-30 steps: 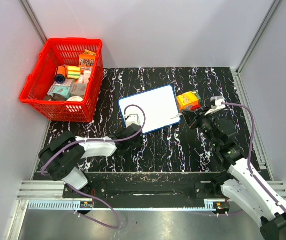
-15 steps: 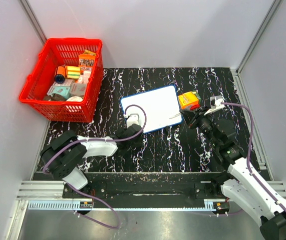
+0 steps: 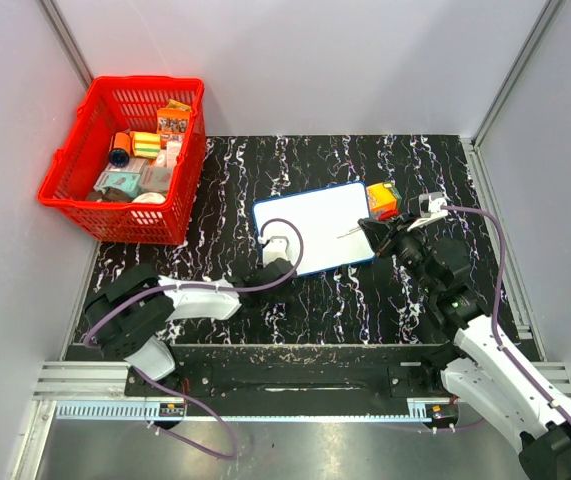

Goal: Write a sentence on the whiteboard
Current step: Move the whiteboard stand to the center of the board.

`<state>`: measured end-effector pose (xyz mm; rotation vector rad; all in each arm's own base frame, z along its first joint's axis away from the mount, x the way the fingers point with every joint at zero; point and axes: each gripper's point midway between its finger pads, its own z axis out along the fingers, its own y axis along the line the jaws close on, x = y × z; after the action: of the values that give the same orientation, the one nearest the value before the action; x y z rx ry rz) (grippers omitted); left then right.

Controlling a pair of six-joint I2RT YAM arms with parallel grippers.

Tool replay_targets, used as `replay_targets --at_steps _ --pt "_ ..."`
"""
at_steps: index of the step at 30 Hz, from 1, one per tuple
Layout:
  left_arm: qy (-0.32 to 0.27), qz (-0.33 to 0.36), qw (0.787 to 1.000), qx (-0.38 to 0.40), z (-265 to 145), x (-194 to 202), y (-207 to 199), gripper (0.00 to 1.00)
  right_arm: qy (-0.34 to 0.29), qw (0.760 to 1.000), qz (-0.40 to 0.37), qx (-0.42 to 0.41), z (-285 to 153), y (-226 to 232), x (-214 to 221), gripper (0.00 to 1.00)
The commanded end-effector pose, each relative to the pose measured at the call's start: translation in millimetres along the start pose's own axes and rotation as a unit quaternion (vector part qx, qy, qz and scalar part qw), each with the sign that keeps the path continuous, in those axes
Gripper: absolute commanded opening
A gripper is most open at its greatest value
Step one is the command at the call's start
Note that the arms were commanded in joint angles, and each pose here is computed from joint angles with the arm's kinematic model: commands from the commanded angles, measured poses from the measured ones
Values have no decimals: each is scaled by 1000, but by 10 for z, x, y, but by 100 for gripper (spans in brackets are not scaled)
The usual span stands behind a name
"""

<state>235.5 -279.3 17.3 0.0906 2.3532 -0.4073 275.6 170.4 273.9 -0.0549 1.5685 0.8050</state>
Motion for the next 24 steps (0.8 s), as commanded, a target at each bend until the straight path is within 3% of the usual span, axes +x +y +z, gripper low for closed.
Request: replay_targets --at_steps 1,6,8,10,14,17,24 --pt "74 32 997 2 -108 422 -31 4 -15 1000 2 -22 12 97 -71 0" --pt "84 35 996 14 -132 469 -144 3 -17 1000 1 -22 13 97 -79 0" --pt "92 37 995 16 -146 507 -184 8 -16 1000 1 -22 18 93 -71 0" --pt "99 41 994 25 -181 553 -262 17 -15 1000 2 -22 20 93 -65 0" --pt "111 56 992 35 -246 654 -364 51 -15 1000 1 -21 23 90 -66 0" --pt "119 59 990 42 -297 708 -394 64 -14 1000 1 -20 25 84 -55 0" --pt "116 66 988 76 -600 658 -407 74 -15 1000 -5 -17 24 75 -75 0"
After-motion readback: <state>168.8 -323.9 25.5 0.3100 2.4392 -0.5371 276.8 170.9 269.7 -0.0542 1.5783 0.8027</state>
